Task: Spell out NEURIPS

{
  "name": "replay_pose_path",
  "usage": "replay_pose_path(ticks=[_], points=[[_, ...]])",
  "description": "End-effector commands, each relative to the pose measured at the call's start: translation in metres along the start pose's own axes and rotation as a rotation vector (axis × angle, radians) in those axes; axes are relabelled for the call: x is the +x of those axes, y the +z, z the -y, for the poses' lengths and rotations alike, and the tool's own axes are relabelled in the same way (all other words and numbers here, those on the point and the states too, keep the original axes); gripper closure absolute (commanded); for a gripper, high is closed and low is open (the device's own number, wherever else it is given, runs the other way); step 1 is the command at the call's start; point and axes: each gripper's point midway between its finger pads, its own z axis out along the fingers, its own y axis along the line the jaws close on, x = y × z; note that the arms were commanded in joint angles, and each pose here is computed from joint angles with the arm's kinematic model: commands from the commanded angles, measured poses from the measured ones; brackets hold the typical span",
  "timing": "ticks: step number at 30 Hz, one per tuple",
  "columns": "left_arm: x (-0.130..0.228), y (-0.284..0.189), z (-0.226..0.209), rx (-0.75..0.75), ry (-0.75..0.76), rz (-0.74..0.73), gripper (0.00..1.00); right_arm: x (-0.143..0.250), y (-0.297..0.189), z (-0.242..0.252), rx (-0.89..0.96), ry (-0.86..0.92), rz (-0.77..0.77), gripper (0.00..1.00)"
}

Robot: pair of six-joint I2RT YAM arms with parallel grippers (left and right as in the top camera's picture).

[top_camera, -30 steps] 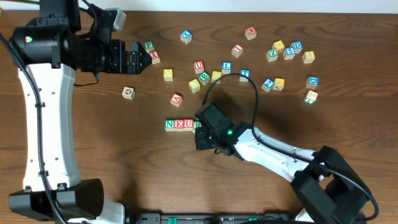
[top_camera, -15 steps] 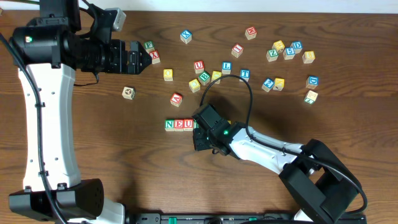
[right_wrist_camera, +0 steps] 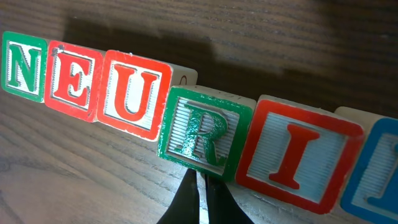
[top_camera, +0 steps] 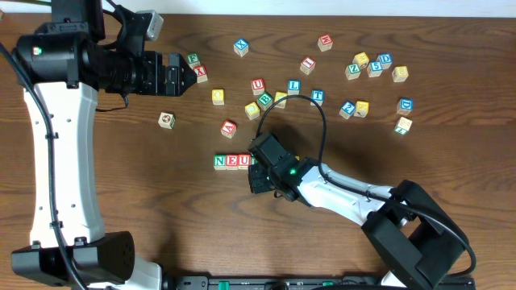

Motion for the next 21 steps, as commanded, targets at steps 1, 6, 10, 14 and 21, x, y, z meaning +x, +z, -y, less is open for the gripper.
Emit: replay_pose_path(ticks=[1, 6, 10, 14, 21], points=[[-0.0030, -0.0068, 0.0037, 0.005, 0.022, 0.021, 0.02, 0.0038, 0.0033, 0.0006, 0.015, -0.029, -0.003, 0.99], [-0.0030, -0.0068, 0.0037, 0.005, 0.022, 0.021, 0.02, 0.0037, 0.0033, 0.0007, 0.016, -0.030, -0.002, 0.99], [-0.0030, -0.0068, 0.0037, 0.005, 0.023, 0.021, 0.02, 0.0027, 0.0033, 0.0022, 0.024, -0.033, 0.004, 0.99], [-0.0030, -0.0068, 0.0037, 0.005, 0.022, 0.021, 0.02, 0.0016, 0.0032, 0.0038, 0.034, -0.040, 0.010, 0.99], [-0.0030, -0.0068, 0.0037, 0.005, 0.022, 0.021, 0.02, 0.0015, 0.0032, 0.0038, 0.034, -0.040, 0.010, 0.99]])
